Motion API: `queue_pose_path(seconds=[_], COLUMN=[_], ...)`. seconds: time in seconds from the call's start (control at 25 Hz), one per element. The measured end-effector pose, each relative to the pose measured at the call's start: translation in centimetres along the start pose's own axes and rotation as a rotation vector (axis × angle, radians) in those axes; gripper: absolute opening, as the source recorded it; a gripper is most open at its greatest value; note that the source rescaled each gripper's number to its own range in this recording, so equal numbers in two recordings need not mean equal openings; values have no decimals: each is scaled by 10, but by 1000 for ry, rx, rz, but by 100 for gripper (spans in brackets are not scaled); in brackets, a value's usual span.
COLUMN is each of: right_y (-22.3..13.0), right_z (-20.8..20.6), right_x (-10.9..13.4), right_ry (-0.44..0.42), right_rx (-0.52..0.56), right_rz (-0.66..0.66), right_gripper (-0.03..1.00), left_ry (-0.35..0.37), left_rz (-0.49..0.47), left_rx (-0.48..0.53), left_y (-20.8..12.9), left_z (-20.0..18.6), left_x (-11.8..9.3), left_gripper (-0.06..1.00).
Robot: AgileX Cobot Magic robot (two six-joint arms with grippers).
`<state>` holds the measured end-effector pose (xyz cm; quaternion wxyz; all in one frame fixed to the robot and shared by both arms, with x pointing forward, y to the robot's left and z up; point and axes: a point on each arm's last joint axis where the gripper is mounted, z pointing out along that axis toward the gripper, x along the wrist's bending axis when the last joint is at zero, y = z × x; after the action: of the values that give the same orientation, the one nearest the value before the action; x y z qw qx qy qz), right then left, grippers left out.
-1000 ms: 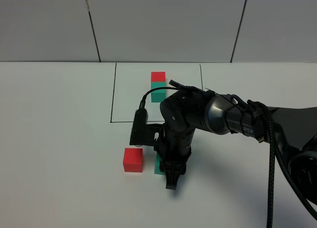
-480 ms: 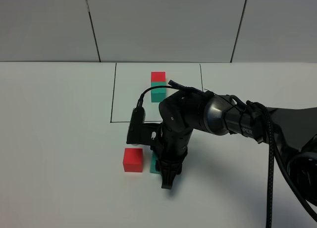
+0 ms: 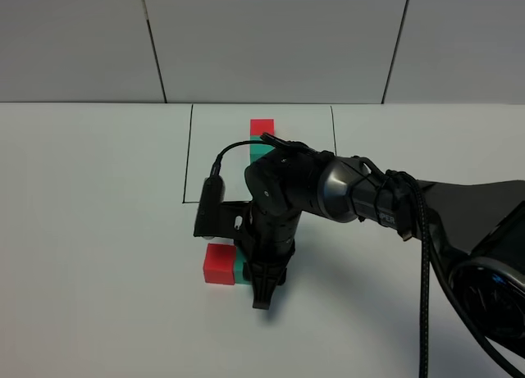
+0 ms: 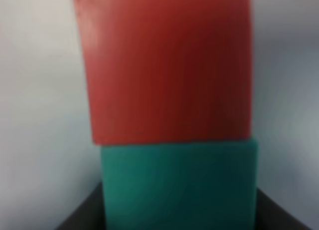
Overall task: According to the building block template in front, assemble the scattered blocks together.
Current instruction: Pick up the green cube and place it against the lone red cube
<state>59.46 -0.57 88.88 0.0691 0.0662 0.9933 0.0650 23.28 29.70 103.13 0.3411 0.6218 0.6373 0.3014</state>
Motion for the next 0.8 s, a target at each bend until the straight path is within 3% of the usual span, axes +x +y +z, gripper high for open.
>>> queue_pose_path(seconds=[0.8], right_y=[0], right_z=[1], right_x=[1], right_ry=[18], right_rx=[19], right_rz=[-4], right_gripper=[3], left_ry=[0], left_rz=[0], left_rx=[0], left_y=[0], left_z=[0], left_x=[0], left_gripper=[91])
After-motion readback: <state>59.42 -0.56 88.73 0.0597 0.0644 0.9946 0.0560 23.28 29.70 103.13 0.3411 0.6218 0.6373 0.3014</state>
